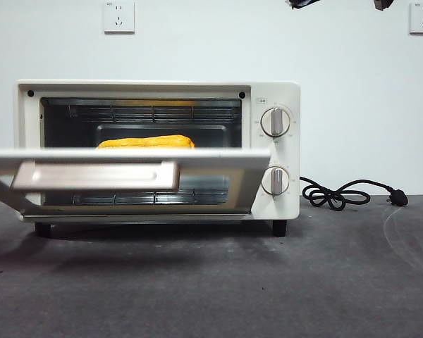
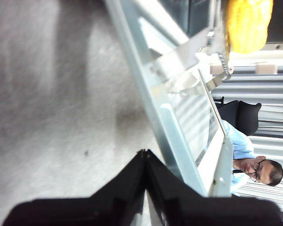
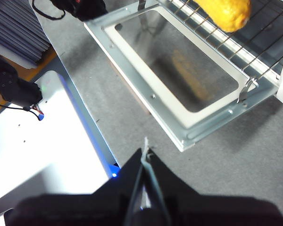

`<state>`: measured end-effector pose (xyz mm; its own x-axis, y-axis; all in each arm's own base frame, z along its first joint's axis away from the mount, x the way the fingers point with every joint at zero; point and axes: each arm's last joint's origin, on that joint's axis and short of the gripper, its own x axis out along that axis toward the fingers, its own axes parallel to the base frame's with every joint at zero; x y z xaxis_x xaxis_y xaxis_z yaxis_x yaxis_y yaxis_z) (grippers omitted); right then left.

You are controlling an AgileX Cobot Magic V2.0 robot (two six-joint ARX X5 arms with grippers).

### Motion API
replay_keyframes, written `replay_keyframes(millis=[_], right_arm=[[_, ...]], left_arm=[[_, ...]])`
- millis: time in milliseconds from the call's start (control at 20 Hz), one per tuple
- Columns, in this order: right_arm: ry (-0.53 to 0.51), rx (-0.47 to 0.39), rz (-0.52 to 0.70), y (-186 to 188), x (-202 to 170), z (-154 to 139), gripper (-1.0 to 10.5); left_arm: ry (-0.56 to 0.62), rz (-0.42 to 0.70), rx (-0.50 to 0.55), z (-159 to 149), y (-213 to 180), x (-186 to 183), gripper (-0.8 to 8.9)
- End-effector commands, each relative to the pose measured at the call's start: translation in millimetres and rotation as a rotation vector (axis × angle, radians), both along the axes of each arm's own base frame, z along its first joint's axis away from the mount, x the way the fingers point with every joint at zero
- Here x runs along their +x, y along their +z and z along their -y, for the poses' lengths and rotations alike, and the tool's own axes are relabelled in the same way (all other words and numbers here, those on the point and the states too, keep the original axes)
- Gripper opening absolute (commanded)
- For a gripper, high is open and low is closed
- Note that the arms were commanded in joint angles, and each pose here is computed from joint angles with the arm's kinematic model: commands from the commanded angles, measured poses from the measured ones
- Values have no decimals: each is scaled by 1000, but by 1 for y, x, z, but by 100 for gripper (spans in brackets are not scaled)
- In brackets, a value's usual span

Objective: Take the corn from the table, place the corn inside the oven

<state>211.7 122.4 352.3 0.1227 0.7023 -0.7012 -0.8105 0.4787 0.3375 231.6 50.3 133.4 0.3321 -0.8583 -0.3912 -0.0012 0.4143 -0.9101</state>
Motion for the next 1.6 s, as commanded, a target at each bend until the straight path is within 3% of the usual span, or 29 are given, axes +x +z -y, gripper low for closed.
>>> replay_keyframes(millis=[50, 650, 950, 1050, 1250, 1400, 1600], right_arm=[[8, 7, 9, 0, 2, -1, -12], [8, 17, 30, 1, 3, -2, -12], [-5, 10, 27, 1, 4, -1, -12], [-32, -17, 34, 0, 4, -1, -12], [-87, -64, 46, 0, 6, 0, -12], [-94, -64, 44, 0, 6, 0, -12], [-96, -66, 45, 0, 6, 0, -12]], left_arm=[[0, 72, -39, -1, 19, 8, -8], [5, 339, 29, -6, 116, 41, -8], [-4, 376, 81, 3, 137, 48, -8], [10, 366, 134, 7, 143, 41, -7], [43, 380, 344, 23, 165, 16, -7], [27, 458, 451, 43, 189, -14, -7], [-4, 604, 511, 73, 220, -66, -7]])
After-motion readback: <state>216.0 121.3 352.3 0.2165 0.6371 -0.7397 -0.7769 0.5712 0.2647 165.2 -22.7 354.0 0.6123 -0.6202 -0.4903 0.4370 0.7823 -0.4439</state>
